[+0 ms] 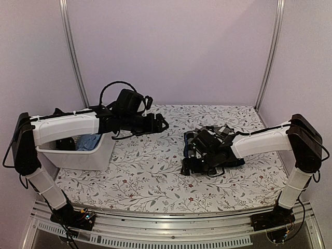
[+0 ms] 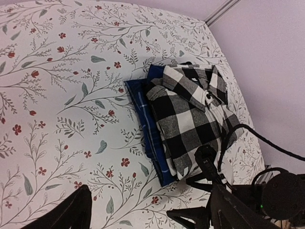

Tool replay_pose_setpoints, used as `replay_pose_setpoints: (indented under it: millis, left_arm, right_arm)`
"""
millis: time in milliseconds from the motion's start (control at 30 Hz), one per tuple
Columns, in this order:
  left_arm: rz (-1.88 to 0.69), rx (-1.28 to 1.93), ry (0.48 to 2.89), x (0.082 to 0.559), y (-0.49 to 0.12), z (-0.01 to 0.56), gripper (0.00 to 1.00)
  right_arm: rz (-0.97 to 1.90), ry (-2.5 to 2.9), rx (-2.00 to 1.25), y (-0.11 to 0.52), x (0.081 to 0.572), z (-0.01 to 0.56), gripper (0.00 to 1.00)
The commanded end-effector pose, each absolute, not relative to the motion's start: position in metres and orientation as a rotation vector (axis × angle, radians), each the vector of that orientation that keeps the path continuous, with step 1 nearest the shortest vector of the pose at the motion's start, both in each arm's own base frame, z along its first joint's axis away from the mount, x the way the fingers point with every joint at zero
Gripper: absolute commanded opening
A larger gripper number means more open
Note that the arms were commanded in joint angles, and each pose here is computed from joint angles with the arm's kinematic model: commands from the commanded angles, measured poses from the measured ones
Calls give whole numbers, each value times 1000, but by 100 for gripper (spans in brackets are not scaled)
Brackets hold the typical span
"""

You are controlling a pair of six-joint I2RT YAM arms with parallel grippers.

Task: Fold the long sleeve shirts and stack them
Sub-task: Move the square-folded shirt to the corner of the board.

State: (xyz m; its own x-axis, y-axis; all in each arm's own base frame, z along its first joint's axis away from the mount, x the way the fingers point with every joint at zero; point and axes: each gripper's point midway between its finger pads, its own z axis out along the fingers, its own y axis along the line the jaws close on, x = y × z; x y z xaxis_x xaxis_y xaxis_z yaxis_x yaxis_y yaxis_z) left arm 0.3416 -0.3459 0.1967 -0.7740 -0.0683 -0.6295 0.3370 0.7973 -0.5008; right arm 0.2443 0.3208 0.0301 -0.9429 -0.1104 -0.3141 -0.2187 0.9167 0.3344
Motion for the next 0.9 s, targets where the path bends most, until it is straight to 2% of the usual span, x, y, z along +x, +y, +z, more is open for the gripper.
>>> replay_pose_setpoints:
  millis: [0,400,867]
  left_arm:
    - [-787,194,2320,341,-334,201,86]
    - [-784,186,2315,341,-327,206,86]
    - [-788,182,2314,337,-319,206,86]
  right_arm:
    - [437,2757,-113,307,267,22,99]
    - [133,2750,93,266,321,8,99]
    - [97,2693,304,208,417,12,99]
